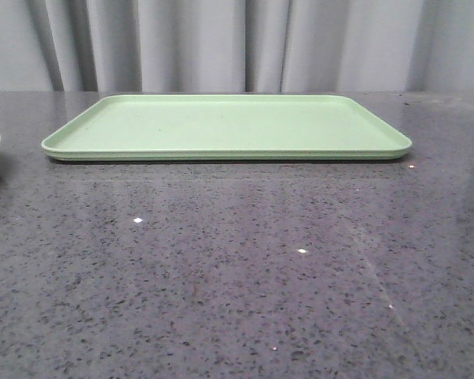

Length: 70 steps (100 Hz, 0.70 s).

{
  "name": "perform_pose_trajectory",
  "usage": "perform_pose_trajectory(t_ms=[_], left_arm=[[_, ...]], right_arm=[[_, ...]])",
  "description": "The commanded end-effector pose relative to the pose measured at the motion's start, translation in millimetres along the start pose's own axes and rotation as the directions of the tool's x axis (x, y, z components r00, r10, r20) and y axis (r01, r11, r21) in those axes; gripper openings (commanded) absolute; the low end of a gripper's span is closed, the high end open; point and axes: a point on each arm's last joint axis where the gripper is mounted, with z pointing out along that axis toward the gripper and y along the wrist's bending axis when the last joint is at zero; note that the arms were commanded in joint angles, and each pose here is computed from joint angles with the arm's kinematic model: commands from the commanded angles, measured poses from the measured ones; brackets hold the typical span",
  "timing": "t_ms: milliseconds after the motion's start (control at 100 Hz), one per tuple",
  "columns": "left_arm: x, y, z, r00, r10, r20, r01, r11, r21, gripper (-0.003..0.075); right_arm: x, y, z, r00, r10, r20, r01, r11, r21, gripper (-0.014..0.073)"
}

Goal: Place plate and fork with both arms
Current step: 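Grasp the cream plate rim with the left gripper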

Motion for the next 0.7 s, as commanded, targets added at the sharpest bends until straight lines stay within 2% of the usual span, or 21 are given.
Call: perform_pose_trajectory(t_ms=[0, 310, 390, 470, 610, 640, 650, 690], left_arm=[[-14.5, -0.3, -4.5, 0.996, -0.027, 0.084, 0.026, 1.0, 0.013, 0.0627], [-13.0, -0.8, 3.5, 0.998, -0.036, 0.049, 0.035, 0.999, 0.017, 0.0627], [-12.4, -0.8, 3.5, 0.998, -0.036, 0.042, 0.035, 0.999, 0.016, 0.0601], [-12.0, -0.8, 3.5, 0.999, -0.036, 0.037, 0.035, 0.999, 0.016, 0.0512], [-11.4, -0.8, 3.5, 0.999, -0.035, 0.031, 0.035, 0.999, 0.016, 0.0228], [-11.4, -0.8, 3.5, 0.999, -0.035, 0.031, 0.035, 0.999, 0.016, 0.0187], [-11.4, -0.8, 3.5, 0.999, -0.035, 0.031, 0.035, 0.999, 0.016, 0.0147], [-11.2, -0.8, 3.6, 0.999, -0.035, 0.029, 0.035, 0.999, 0.016, 0.0097]], right_arm=[[-17.3, 0.9, -3.8, 0.995, -0.004, 0.105, 0.004, 1.0, -0.002, 0.0543], [-17.2, 0.9, -3.8, 0.995, -0.004, 0.104, 0.004, 1.0, -0.002, 0.0543], [-17.2, 0.9, -3.8, 0.995, -0.004, 0.104, 0.004, 1.0, -0.002, 0.0543], [-17.2, 0.9, -3.8, 0.995, -0.004, 0.104, 0.004, 1.0, -0.002, 0.0543], [-17.2, 0.9, -3.8, 0.995, -0.004, 0.104, 0.004, 1.0, -0.002, 0.0543], [-17.2, 0.9, -3.8, 0.995, -0.004, 0.104, 0.004, 1.0, -0.002, 0.0543], [-17.2, 0.9, -3.8, 0.995, -0.004, 0.104, 0.004, 1.0, -0.002, 0.0543], [-17.2, 0.9, -3.8, 0.995, -0.004, 0.104, 0.004, 1.0, -0.002, 0.0543]])
